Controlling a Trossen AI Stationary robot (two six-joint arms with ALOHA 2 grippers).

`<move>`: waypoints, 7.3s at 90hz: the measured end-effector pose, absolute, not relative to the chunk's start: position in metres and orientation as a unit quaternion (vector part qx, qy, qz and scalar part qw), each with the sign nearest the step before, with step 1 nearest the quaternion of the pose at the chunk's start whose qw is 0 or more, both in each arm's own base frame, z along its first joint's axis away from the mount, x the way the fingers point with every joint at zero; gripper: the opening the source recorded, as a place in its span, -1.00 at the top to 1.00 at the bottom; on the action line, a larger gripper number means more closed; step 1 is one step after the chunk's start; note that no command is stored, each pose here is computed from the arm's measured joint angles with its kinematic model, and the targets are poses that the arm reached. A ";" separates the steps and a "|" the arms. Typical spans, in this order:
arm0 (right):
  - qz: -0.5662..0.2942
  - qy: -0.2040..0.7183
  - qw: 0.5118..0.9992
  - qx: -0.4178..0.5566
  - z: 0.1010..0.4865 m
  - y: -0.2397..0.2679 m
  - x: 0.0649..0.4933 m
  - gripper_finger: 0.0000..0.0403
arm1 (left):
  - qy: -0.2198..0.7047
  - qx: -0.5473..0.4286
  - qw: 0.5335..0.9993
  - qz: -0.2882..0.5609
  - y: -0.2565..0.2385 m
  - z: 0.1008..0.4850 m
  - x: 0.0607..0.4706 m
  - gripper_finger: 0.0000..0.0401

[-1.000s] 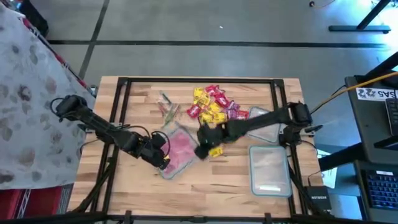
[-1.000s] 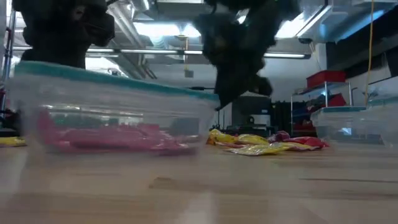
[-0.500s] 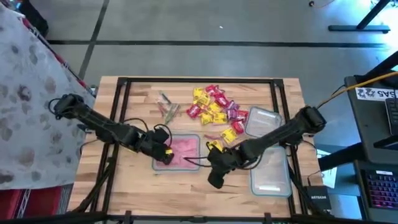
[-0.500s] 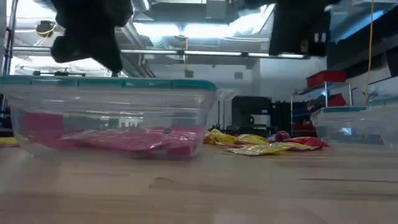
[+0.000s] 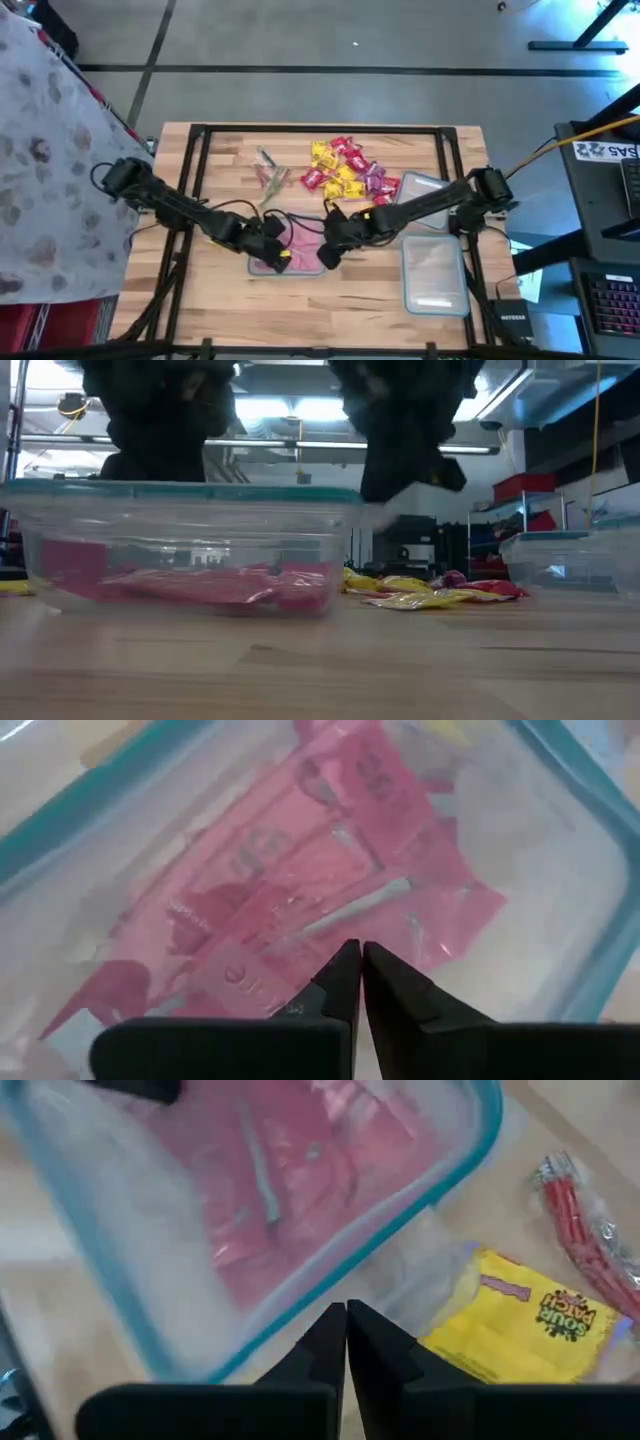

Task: Sort candy
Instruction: Close the rectangular transparent bin, then open the rectangular transparent bin

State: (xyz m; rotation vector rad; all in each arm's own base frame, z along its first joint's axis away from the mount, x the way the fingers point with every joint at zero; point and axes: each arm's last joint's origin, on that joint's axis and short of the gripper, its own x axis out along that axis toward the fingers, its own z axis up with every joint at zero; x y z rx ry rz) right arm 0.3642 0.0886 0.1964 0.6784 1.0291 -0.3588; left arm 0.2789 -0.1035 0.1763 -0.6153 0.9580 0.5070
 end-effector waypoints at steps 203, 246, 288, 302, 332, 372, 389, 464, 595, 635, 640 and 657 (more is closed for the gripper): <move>-0.052 0.513 0.778 0.359 0.217 0.137 0.346 1.00 | 0.467 -0.344 0.793 0.188 -0.091 0.200 0.271 1.00; -0.142 0.439 0.821 0.337 0.211 0.066 0.384 1.00 | 0.464 -0.363 0.784 0.195 -0.101 0.179 0.274 1.00; -0.150 0.494 0.790 0.330 0.195 0.068 0.380 1.00 | 0.445 -0.375 0.793 0.183 -0.099 0.156 0.283 1.00; -0.169 0.496 0.787 0.326 0.211 0.065 0.366 1.00 | 0.444 -0.373 0.794 0.182 -0.100 0.156 0.283 1.00; -0.158 0.506 0.786 0.319 0.207 0.076 0.366 1.00 | 0.444 -0.372 0.795 0.180 -0.100 0.156 0.283 1.00; -0.135 0.499 0.795 0.318 0.186 0.086 0.379 1.00 | 0.441 -0.363 0.800 0.182 -0.100 0.156 0.284 1.00; -0.102 0.492 0.799 0.331 0.182 0.089 0.385 1.00 | 0.450 -0.358 0.797 0.182 -0.098 0.155 0.283 1.00; -0.100 0.484 0.788 0.366 0.140 0.101 0.394 1.00 | 0.448 -0.362 0.800 0.170 -0.107 0.154 0.282 1.00; -0.164 0.403 0.856 0.280 0.232 0.097 0.358 1.00 | 0.666 -0.278 0.682 0.122 -0.187 0.199 0.140 1.00; -0.168 0.474 0.842 0.196 0.345 0.094 0.332 1.00 | 0.575 -0.296 0.719 0.253 -0.156 0.266 0.124 1.00; -0.153 0.488 0.837 0.197 0.353 0.098 0.328 1.00 | 0.554 -0.304 0.733 0.254 -0.156 0.270 0.126 1.00; -0.082 0.603 0.776 0.166 0.353 0.127 0.297 0.97 | 0.420 -0.353 0.806 0.222 -0.166 0.280 0.142 1.00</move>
